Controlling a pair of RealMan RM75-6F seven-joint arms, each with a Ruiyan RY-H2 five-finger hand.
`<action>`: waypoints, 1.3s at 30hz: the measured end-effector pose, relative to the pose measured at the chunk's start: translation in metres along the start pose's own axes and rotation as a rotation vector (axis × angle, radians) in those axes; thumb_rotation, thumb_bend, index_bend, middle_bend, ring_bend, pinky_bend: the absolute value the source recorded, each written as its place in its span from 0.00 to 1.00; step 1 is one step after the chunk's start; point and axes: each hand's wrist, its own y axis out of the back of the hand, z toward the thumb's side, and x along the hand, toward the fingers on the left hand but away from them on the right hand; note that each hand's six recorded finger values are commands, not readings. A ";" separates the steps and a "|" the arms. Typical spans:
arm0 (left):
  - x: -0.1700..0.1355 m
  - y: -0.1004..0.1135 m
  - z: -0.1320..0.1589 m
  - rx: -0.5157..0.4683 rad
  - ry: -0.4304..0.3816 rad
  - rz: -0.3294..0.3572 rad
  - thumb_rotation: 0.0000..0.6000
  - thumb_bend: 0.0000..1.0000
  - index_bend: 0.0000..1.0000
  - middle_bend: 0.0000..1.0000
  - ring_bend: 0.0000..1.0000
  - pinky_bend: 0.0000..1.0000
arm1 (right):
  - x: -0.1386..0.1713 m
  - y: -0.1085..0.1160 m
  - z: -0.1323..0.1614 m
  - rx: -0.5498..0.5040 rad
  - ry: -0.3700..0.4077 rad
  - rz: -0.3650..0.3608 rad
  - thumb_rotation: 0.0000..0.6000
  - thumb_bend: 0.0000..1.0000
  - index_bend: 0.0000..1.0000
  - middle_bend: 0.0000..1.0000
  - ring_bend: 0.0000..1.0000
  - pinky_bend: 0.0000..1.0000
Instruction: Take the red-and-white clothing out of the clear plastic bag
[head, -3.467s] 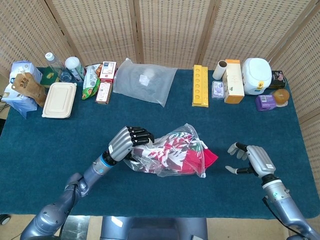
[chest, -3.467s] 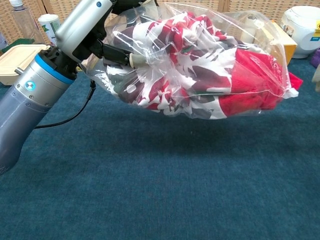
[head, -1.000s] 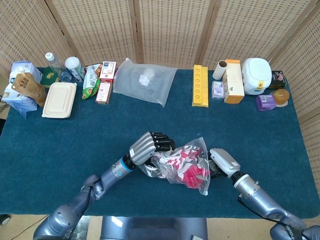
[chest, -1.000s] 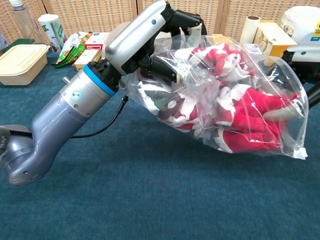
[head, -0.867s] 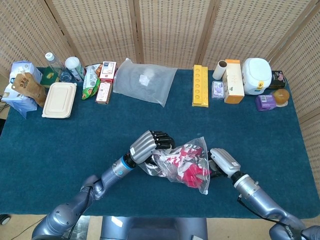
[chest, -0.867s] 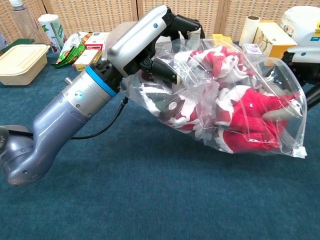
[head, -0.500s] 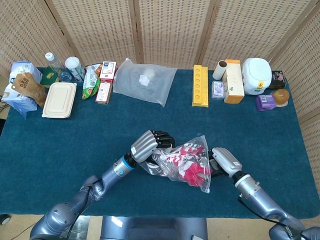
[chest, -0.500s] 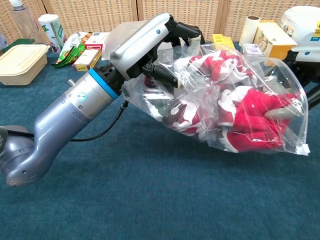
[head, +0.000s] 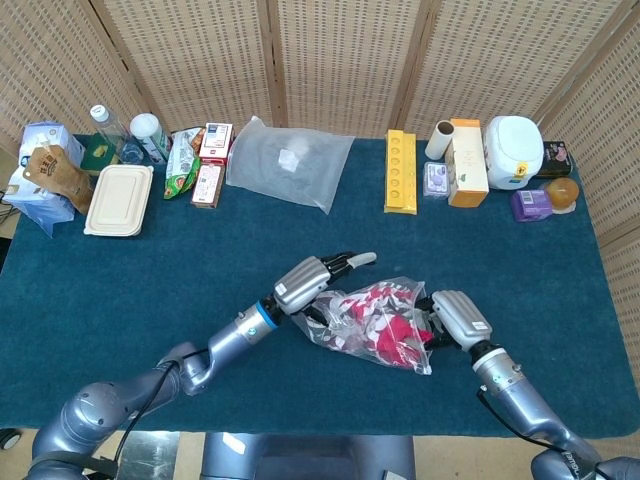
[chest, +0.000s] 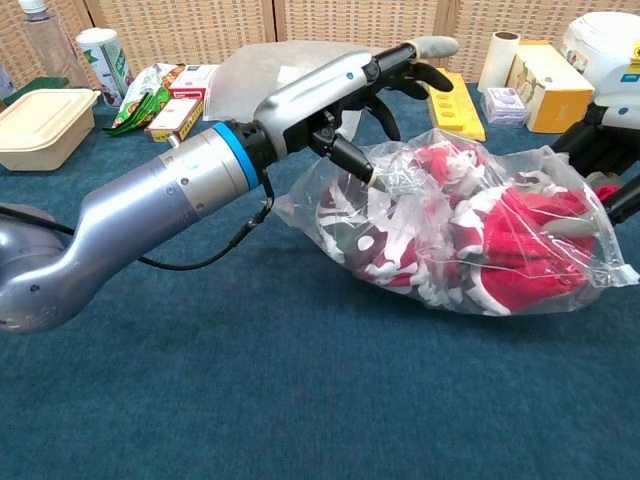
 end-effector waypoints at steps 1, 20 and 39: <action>0.003 0.002 0.001 -0.024 0.017 -0.016 1.00 0.04 0.00 0.16 0.14 0.32 | 0.000 0.000 -0.001 0.000 -0.007 -0.005 1.00 0.38 0.77 0.76 0.86 0.80; 0.006 0.035 -0.002 0.019 0.212 -0.247 0.90 0.03 0.00 0.08 0.02 0.13 | -0.002 0.003 -0.010 0.022 -0.065 -0.082 1.00 0.38 0.77 0.76 0.87 0.81; -0.067 0.063 -0.022 0.454 0.298 -0.387 0.93 0.03 0.00 0.06 0.00 0.11 | -0.003 0.000 -0.015 0.032 -0.091 -0.078 1.00 0.38 0.77 0.76 0.87 0.82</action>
